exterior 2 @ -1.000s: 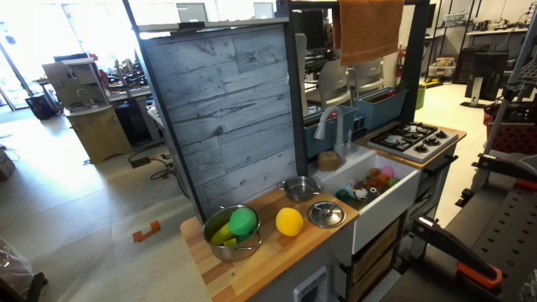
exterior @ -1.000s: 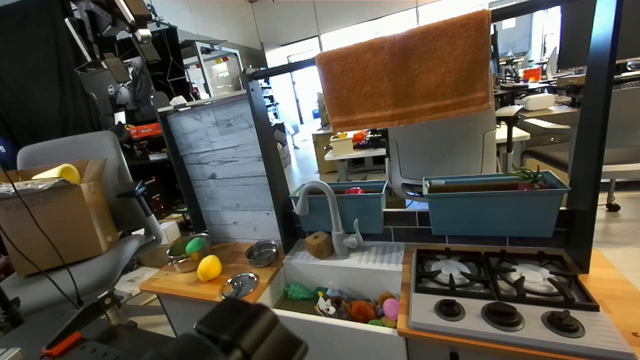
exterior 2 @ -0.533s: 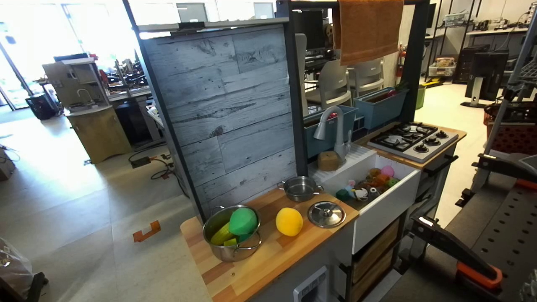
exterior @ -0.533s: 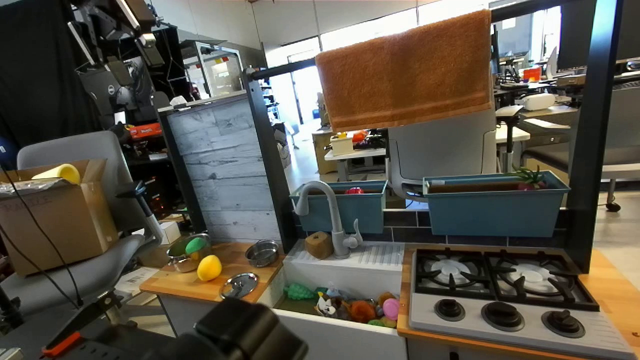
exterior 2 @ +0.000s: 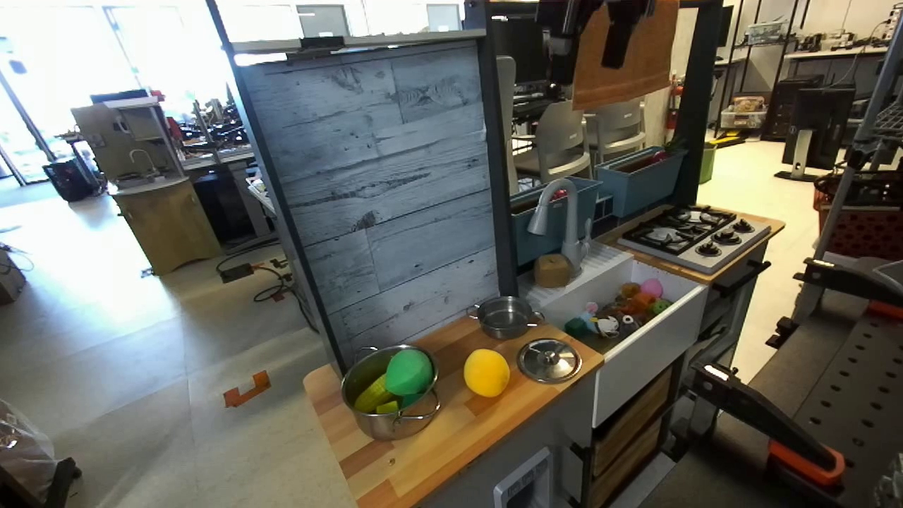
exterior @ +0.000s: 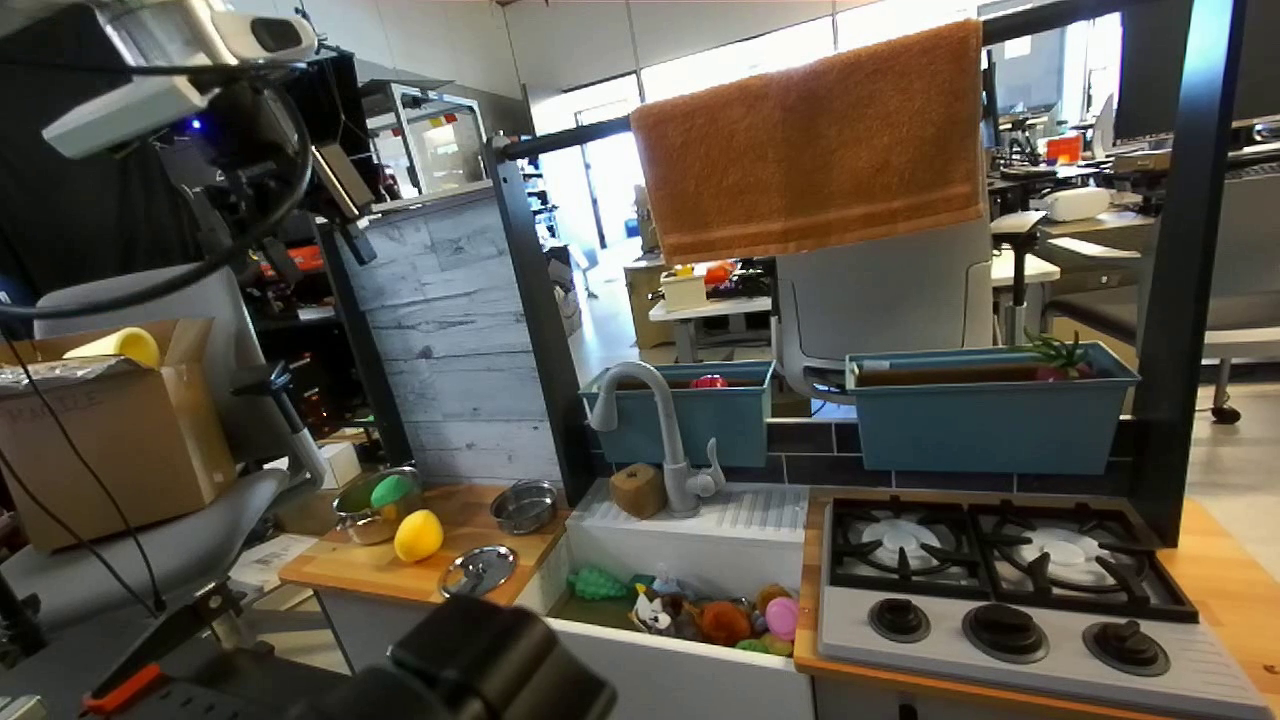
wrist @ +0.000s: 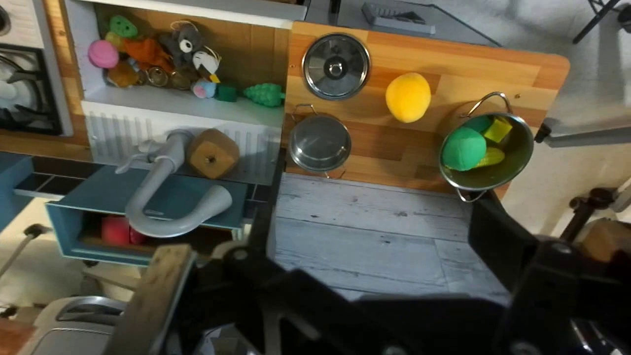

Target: Put the yellow plush toy in the sink.

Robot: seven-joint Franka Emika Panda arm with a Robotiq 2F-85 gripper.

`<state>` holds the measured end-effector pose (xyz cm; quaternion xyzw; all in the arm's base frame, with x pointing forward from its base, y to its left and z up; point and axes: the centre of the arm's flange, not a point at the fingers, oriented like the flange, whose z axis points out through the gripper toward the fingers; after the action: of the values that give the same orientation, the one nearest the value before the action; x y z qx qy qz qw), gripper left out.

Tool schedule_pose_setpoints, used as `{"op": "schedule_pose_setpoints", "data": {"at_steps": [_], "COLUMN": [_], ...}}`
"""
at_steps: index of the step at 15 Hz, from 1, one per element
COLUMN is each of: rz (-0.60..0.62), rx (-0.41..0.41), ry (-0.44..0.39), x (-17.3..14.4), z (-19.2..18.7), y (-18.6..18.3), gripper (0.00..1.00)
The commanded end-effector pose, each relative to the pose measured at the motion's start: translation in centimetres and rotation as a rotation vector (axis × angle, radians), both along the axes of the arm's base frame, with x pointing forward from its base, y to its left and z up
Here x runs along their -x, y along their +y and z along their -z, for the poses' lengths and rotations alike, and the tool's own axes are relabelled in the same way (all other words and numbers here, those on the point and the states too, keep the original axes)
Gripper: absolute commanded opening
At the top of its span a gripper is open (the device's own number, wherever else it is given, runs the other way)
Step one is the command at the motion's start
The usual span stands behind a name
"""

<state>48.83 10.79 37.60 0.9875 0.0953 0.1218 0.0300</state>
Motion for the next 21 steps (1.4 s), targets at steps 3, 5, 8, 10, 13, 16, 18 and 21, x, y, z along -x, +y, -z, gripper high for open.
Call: {"op": "schedule_pose_setpoints", "data": {"at_steps": [3,5,8,10,13,16,18,21], "rz": [-0.139,-0.16,-0.193,-0.218,-0.248,-0.258,-0.261,-0.269], "rx": [0.005,0.013,0.032,0.041,0.054,0.07,0.094,0.139], "ry": [0.024,0.044,0.066,0.082,0.117,0.143,0.167,0.212], "x": [-2.5,-3.7,-5.4,-6.6,-8.2,-9.3,-9.8,-10.1], "z": [5.1,6.7,8.7,10.1,12.3,15.0,17.0,19.7], "y": [2.7,3.8,5.1,5.9,7.3,8.8,9.6,10.2], "gripper": [1.0,1.0,1.0,1.0,1.0,1.0,1.0,1.0]}}
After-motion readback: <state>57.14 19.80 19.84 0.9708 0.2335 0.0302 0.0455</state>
